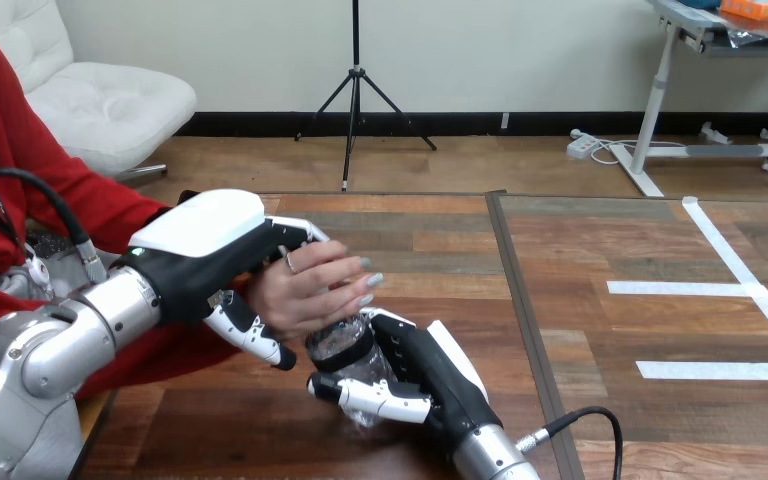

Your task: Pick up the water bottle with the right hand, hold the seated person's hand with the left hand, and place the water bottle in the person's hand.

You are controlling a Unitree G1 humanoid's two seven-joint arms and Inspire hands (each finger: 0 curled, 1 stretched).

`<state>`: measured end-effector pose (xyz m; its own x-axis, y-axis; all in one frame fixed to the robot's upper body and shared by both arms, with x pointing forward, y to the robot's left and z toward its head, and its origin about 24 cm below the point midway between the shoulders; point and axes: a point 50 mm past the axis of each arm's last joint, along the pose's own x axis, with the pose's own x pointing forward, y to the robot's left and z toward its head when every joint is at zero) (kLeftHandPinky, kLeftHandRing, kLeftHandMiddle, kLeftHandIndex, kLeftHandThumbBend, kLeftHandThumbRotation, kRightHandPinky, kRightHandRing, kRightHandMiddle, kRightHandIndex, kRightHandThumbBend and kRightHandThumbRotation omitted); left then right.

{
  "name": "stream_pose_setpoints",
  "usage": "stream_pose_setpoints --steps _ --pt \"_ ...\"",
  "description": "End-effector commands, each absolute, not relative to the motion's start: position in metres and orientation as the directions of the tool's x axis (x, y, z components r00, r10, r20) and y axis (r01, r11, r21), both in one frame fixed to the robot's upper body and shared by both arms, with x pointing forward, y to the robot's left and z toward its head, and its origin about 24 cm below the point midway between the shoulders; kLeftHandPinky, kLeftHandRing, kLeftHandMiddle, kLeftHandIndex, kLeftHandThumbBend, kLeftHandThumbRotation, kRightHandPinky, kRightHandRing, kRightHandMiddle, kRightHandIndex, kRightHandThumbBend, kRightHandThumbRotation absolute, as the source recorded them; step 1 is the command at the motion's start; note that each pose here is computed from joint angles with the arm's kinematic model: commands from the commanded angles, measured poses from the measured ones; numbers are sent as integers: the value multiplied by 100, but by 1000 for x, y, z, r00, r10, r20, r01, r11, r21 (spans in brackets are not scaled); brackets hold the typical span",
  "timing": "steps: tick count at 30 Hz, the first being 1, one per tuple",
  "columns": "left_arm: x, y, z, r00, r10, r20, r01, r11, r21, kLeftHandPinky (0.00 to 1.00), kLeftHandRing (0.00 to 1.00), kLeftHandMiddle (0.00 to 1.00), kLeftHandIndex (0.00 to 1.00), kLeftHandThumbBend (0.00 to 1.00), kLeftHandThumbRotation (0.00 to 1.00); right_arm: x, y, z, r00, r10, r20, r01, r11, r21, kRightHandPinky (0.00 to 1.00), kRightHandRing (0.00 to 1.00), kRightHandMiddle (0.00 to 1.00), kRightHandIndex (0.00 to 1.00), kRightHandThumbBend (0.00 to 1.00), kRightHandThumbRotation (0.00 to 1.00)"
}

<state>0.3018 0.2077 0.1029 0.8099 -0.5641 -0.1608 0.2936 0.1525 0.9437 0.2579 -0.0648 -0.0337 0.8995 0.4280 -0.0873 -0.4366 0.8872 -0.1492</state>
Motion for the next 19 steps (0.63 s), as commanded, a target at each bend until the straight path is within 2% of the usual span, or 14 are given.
stream_pose_setpoints --steps 1,19 --pt "308 209 125 818 -568 -92 218 159 963 64 75 82 88 100 18 275 -56 -8 902 431 14 -422 888 -180 80 90 89 93 100 53" --pt "299 214 124 814 -572 -99 225 154 962 81 89 94 98 100 29 274 -66 -9 900 435 -7 -428 882 -198 87 93 92 99 100 55"
